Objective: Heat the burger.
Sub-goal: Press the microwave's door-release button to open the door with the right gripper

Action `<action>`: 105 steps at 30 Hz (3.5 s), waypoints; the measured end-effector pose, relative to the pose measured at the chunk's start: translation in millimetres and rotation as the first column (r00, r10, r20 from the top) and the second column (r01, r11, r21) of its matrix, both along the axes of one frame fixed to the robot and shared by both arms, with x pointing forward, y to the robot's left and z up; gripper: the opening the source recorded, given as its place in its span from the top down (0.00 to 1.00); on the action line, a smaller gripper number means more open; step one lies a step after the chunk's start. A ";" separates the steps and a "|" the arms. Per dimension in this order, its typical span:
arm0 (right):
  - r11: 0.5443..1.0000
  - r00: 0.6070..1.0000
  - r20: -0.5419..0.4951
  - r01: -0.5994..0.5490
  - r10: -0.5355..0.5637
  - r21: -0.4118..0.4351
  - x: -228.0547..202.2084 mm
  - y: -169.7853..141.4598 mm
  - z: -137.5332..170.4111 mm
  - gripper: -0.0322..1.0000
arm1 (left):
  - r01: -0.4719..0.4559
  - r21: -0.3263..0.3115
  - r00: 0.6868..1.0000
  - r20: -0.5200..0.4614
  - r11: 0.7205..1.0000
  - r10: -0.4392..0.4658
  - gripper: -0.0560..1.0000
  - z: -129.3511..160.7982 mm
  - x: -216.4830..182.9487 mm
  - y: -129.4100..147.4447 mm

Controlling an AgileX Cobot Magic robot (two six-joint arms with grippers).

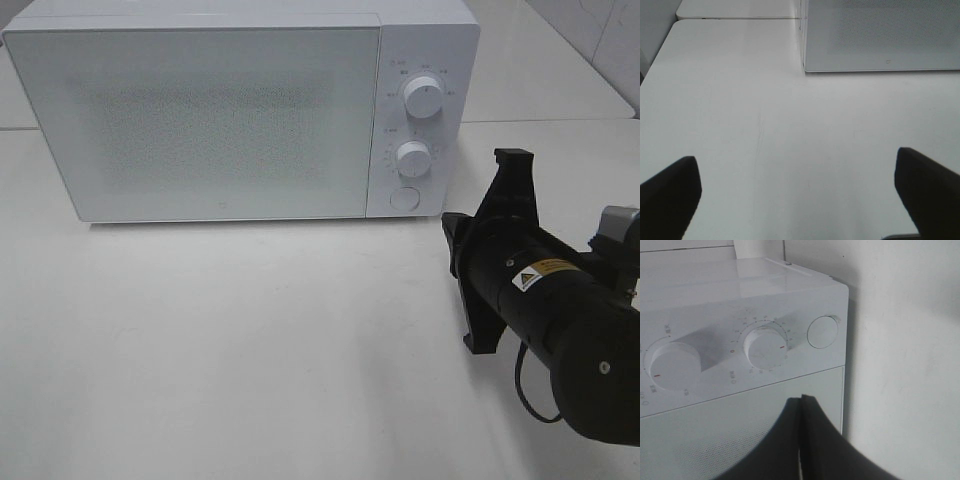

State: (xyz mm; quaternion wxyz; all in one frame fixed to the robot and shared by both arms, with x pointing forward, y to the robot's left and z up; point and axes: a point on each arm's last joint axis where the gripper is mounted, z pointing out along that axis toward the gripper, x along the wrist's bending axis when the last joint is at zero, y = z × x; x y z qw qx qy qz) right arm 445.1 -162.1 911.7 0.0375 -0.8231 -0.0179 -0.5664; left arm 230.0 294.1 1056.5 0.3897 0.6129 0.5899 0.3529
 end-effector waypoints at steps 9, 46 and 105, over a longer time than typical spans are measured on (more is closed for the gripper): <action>0.998 0.998 -0.057 -0.032 0.030 -0.047 9.8 13.6 -11.7 0.96 | 0.000 0.000 1.000 0.000 1.000 0.000 0.02 0.0 0.0 0.0; 0.999 0.994 -0.112 0.009 -0.013 -0.039 99.0 29.3 -38.6 0.96 | 0.000 0.000 1.000 0.000 1.000 0.000 0.02 0.0 0.0 0.0; 0.979 0.976 -0.084 0.201 -0.202 -0.019 144.7 37.0 -62.6 0.96 | 0.000 0.000 1.000 0.000 1.000 0.000 0.02 0.0 0.0 0.0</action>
